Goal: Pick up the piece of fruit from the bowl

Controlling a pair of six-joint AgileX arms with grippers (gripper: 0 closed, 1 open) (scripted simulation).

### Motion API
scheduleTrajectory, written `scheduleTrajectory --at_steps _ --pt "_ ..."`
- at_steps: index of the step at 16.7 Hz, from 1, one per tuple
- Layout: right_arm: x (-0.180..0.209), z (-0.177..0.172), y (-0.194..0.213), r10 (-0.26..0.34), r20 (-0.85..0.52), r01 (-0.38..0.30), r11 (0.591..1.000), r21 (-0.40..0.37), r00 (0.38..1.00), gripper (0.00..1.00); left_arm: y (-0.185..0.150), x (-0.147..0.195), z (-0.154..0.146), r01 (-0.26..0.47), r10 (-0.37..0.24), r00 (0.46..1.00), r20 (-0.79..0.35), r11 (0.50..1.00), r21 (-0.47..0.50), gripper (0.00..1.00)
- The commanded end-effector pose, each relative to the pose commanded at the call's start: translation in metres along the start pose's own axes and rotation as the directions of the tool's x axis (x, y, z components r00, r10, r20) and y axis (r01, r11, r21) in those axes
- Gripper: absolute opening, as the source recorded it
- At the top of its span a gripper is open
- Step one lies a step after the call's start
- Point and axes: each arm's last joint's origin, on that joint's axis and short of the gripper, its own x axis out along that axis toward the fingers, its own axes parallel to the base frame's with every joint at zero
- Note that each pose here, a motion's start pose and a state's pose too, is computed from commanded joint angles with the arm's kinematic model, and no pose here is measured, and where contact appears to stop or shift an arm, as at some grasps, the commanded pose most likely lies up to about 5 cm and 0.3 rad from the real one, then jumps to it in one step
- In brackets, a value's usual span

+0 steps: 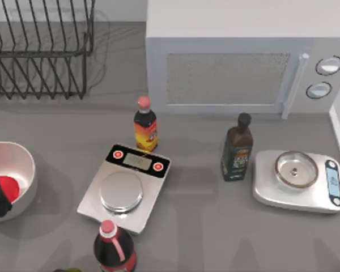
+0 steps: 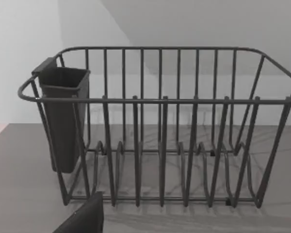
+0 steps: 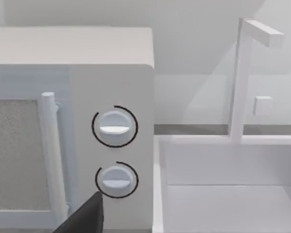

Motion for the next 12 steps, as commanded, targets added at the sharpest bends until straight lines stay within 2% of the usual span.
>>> scheduleTrajectory --at_steps 6,9,12 --pt "0.0 0.0 0.0 0.0 0.0 0.0 1.0 0.0 1.0 1.0 0.0 0.0 0.005 0.0 0.0 1.0 -0.03 1.0 0.0 1.0" --pt "0.0 0.0 0.0 0.0 0.0 0.0 1.0 0.0 1.0 1.0 0.0 0.003 0.023 0.001 -0.001 0.989 -0.147 1.0 0.001 1.0" --pt "0.0 0.0 0.0 0.0 0.0 0.0 1.0 0.0 1.0 1.0 0.0 0.017 0.046 0.003 -0.002 0.939 -0.344 1.0 0.003 1.0"
